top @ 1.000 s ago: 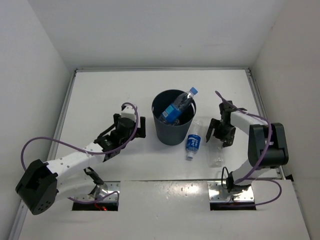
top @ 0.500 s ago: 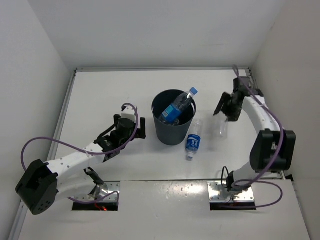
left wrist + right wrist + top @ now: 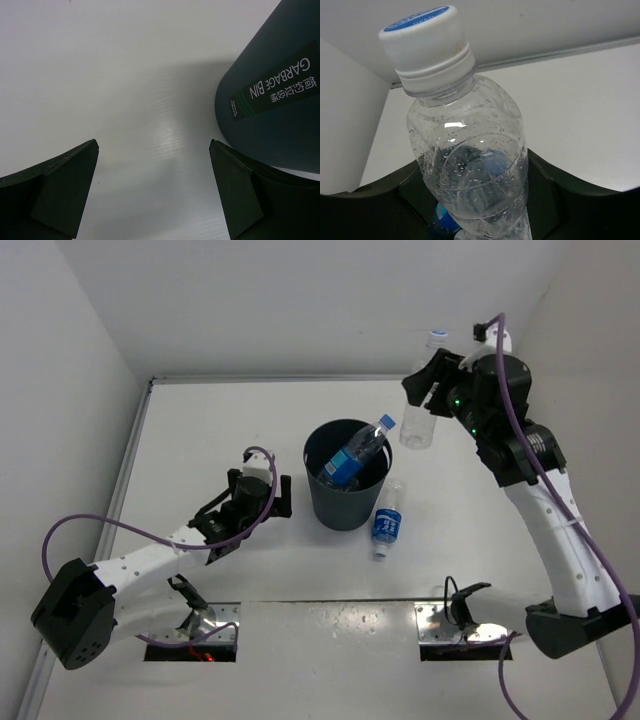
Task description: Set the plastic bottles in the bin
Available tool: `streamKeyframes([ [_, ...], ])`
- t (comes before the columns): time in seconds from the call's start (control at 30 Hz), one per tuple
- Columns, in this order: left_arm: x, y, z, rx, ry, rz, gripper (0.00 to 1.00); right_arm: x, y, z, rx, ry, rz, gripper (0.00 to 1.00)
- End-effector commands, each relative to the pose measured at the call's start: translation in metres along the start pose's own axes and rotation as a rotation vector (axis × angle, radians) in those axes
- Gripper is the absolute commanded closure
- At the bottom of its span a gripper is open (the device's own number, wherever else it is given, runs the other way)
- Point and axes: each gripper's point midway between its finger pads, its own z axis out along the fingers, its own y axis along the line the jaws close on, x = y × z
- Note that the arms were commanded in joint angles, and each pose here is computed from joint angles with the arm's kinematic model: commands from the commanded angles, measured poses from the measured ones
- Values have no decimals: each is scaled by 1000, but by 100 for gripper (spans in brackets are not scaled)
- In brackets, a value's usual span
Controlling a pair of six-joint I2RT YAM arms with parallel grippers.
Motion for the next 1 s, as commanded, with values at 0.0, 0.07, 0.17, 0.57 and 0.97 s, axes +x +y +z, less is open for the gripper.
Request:
streamKeyframes([
  [0.0, -9, -2, 1, 10, -33, -14, 0, -22, 54, -8, -125, -126, -32, 92],
  [0.07, -9, -2, 1, 10, -33, -14, 0, -11, 83, -15, -175, -136, -85, 90],
  [0.17, -9, -3, 1, 19, -30, -14, 0, 14, 116, -16, -211, -126, -152, 89],
  [0.57, -5, -2, 1, 16, -22, -11, 0, 123, 120, 25, -212, 41, -214, 88],
  [0.97, -3, -1, 0, 16, -22, -11, 0, 160, 96, 30, -145, 120, -221, 1],
])
